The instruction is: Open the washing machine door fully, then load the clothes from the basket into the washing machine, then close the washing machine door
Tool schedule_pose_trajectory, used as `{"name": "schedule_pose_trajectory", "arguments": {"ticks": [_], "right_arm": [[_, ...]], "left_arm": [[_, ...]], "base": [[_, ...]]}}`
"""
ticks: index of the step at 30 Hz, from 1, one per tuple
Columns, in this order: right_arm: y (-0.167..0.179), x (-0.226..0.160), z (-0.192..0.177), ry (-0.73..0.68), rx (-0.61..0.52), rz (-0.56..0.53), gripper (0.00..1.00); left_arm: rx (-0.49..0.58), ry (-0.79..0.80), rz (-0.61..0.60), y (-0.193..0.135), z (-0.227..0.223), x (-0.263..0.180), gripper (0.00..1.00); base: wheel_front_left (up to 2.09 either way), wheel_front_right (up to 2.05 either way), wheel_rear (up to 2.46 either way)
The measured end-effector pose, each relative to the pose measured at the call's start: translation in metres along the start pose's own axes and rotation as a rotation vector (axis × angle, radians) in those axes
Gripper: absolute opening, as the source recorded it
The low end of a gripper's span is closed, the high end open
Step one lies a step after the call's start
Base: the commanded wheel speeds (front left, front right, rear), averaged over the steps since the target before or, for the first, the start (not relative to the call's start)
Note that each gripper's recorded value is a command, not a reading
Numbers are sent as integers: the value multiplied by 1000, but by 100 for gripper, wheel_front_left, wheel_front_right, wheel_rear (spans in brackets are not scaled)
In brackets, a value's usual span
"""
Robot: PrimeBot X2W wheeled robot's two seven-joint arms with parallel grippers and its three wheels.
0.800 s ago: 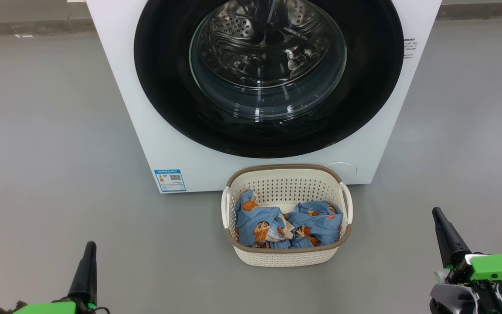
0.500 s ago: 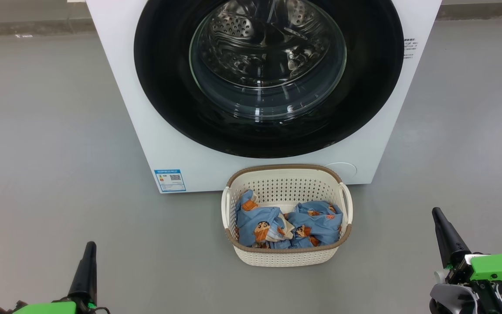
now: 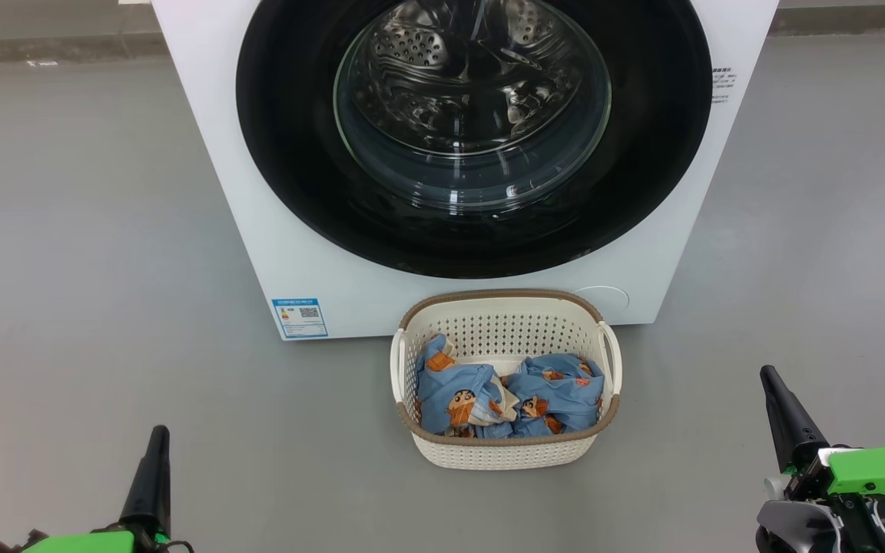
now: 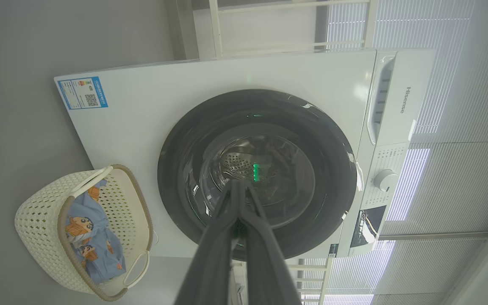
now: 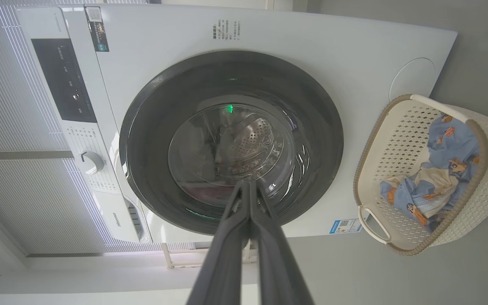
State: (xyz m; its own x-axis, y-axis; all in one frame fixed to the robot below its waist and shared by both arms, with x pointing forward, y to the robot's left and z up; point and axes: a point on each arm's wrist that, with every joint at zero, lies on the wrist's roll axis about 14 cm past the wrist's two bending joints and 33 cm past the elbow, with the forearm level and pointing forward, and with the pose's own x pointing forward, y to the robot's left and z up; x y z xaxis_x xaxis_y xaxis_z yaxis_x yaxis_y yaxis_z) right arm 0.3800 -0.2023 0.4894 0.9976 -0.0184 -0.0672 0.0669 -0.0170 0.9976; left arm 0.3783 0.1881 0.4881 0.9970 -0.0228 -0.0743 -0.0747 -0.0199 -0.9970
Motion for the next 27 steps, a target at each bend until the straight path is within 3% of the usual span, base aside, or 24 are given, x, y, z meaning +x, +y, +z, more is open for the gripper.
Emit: {"name": "schedule_pose_trajectory", "arguments": {"ticks": [27], "right_arm": [[0, 0, 0, 2, 3, 0, 0]], "left_arm": [[2, -1, 0, 0, 0, 0, 0]], "base": [[0, 0, 0]]}}
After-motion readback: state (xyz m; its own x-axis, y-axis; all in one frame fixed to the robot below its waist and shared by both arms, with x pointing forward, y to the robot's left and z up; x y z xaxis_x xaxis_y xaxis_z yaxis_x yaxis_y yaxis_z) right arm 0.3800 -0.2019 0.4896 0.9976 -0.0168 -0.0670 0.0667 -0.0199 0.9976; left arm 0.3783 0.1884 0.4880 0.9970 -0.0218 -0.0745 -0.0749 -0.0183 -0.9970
